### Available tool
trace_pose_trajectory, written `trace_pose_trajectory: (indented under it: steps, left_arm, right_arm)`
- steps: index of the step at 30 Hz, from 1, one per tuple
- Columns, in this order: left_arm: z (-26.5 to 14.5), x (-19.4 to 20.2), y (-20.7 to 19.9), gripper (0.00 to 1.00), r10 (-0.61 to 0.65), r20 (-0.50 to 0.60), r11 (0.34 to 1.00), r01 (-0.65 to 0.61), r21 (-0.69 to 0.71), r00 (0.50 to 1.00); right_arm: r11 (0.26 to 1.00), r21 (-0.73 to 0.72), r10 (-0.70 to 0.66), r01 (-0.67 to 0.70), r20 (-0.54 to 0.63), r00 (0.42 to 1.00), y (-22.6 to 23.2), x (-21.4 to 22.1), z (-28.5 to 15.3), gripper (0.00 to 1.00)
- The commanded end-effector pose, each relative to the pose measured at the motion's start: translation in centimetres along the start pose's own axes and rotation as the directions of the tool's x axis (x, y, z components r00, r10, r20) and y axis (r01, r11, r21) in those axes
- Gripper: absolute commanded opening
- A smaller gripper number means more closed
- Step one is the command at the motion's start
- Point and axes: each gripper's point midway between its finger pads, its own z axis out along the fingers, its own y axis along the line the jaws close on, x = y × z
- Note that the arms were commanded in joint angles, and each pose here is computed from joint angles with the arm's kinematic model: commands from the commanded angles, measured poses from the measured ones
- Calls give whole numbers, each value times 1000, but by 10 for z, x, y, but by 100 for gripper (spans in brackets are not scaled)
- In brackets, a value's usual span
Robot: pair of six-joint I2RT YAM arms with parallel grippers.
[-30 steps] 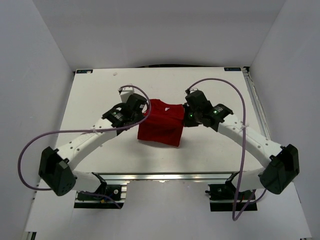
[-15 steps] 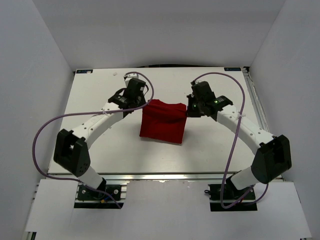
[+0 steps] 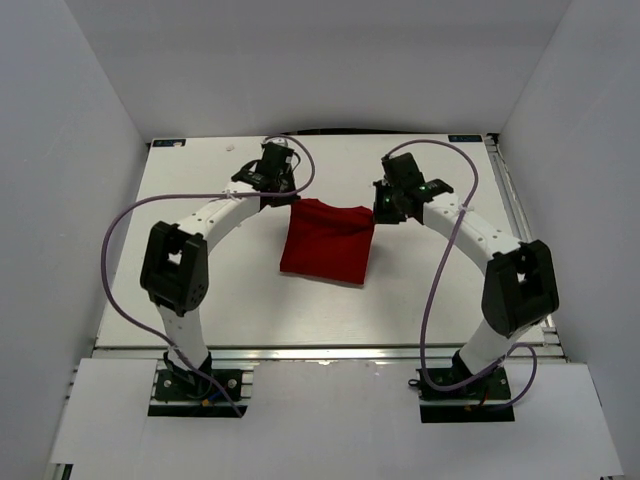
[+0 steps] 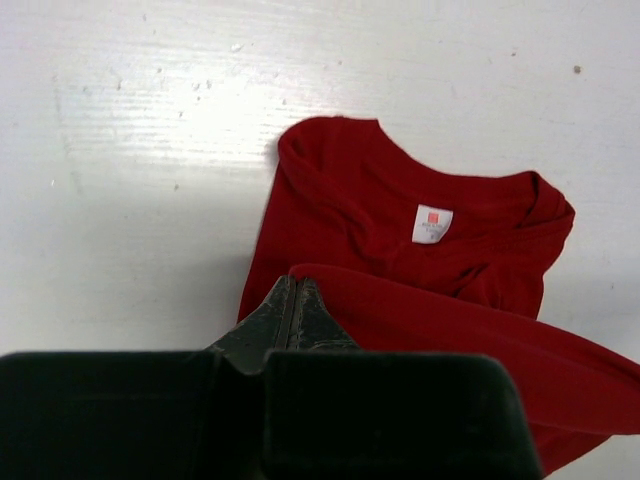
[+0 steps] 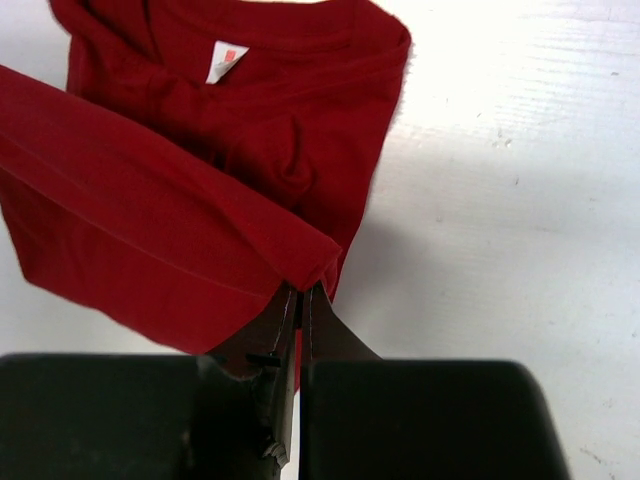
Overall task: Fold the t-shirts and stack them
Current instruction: Fold the long partially folded tshirt into a neat square
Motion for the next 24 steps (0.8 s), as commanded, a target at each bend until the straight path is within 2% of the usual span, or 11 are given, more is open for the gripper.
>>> trace_pose_trajectory:
  steps: [1,9,21,23,24]
  left_arm:
    - [0,-34,3,0,15,65,1000,-16,9,998]
    - [35,-45,11,0,14,45,1000,-15,15,999]
    - [94,-35,19,0,45,-13,999,-45,3,999]
    - [104,-40,19,5,44,-12,999,-44,2,999]
    - [106,-41,20,13,42,-15,999,-42,2,999]
  right_arm:
    - [1000,16,-10,9,65,998,-8,-28,3,0]
    - [1000,15,2,-3,49,999,-14,-45,39,0]
    - [997,69,33,-36,44,999,-42,-60,93,0]
    - [996,85,31,-36,57,998,-46,-67,102,0]
    - [995,94,38,-44,65,997,-50,-71,104,0]
